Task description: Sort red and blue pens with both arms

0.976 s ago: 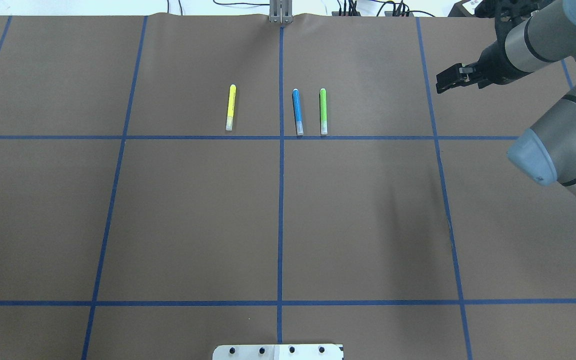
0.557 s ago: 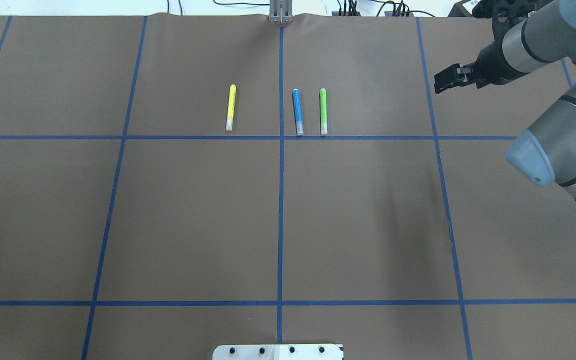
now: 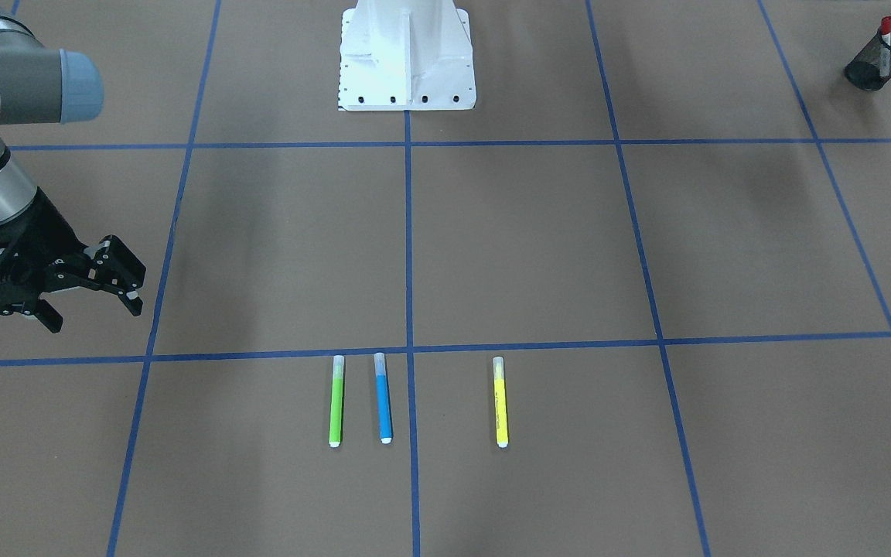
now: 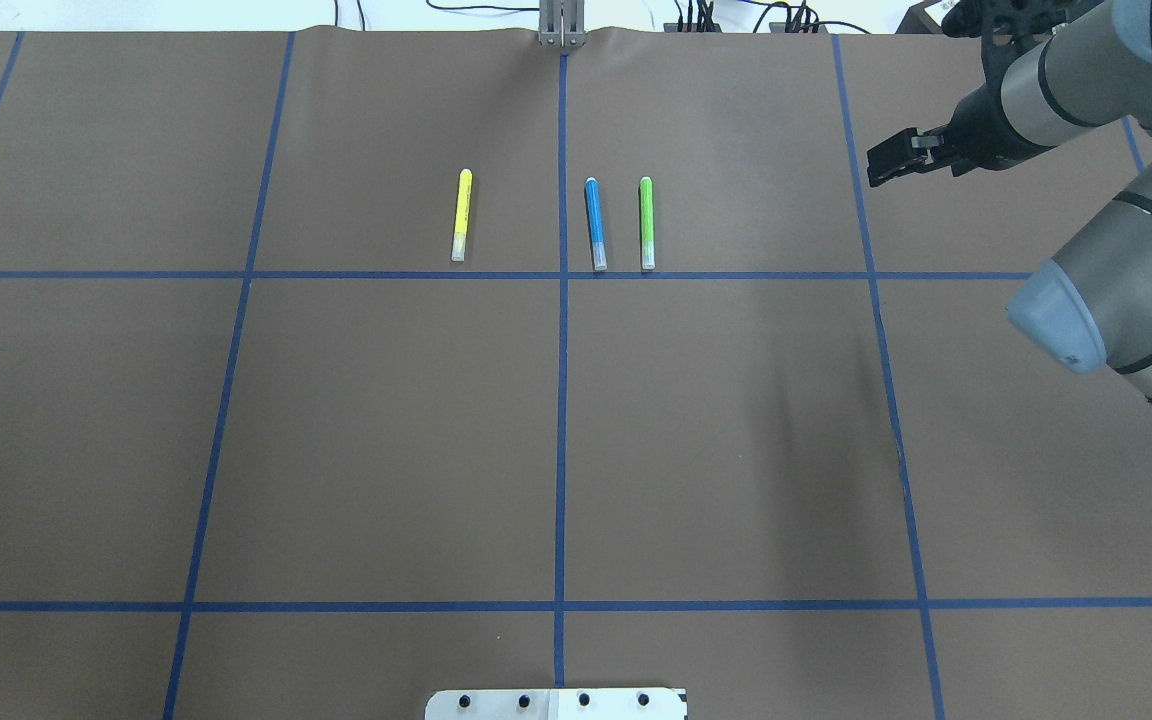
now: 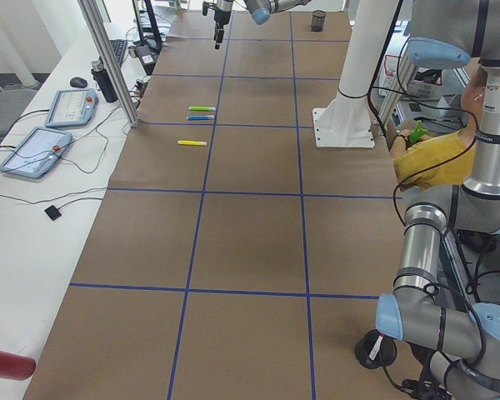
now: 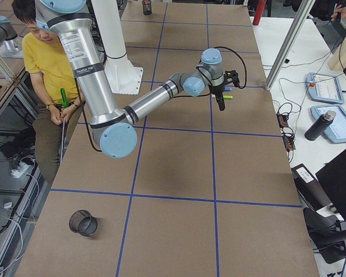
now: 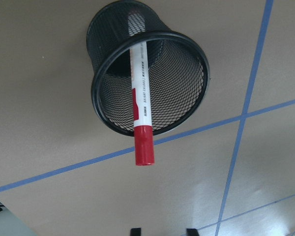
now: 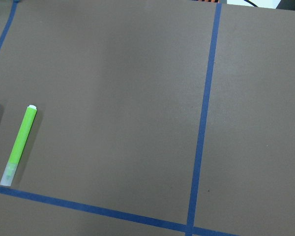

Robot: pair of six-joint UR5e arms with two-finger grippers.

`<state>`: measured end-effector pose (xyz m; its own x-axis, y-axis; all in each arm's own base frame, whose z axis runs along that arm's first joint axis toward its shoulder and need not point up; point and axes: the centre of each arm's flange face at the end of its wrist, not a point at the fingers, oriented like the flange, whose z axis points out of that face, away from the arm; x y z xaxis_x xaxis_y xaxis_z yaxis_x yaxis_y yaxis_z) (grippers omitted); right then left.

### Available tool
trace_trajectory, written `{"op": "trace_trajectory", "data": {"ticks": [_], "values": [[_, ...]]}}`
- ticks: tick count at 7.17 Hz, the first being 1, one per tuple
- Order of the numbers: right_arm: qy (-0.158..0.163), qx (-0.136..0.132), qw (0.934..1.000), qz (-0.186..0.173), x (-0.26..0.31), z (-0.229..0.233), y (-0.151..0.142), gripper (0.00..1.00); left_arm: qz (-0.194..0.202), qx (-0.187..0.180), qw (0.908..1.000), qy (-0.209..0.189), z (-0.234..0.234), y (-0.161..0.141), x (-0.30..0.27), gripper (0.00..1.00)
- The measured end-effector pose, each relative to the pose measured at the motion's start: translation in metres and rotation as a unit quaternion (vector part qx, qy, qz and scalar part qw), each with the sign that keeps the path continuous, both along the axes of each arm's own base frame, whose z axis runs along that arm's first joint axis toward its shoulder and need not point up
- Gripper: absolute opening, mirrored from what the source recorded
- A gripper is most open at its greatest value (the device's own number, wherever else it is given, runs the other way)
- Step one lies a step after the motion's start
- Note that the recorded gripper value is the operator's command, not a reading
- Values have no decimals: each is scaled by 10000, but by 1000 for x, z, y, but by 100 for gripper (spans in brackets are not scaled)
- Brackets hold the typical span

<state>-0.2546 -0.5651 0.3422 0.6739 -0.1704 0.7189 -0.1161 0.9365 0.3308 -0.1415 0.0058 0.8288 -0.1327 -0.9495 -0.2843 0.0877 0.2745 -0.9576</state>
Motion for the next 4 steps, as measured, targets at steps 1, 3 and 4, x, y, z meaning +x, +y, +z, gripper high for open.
{"op": "trace_trajectory", "data": {"ticks": [1,3,4], "values": [[-2,5,10000,-2,0,-1,0,100,-6,67,9999,-95,-5,-4,-7,100],[-5,10,10000,-15,-1,-1,1,100,4,319,9983,-491,-29,-13,-25,100],[-3,7,10000,-25,-3,-1,2,100,22,517,9951,-848,-49,-21,-40,100]]}}
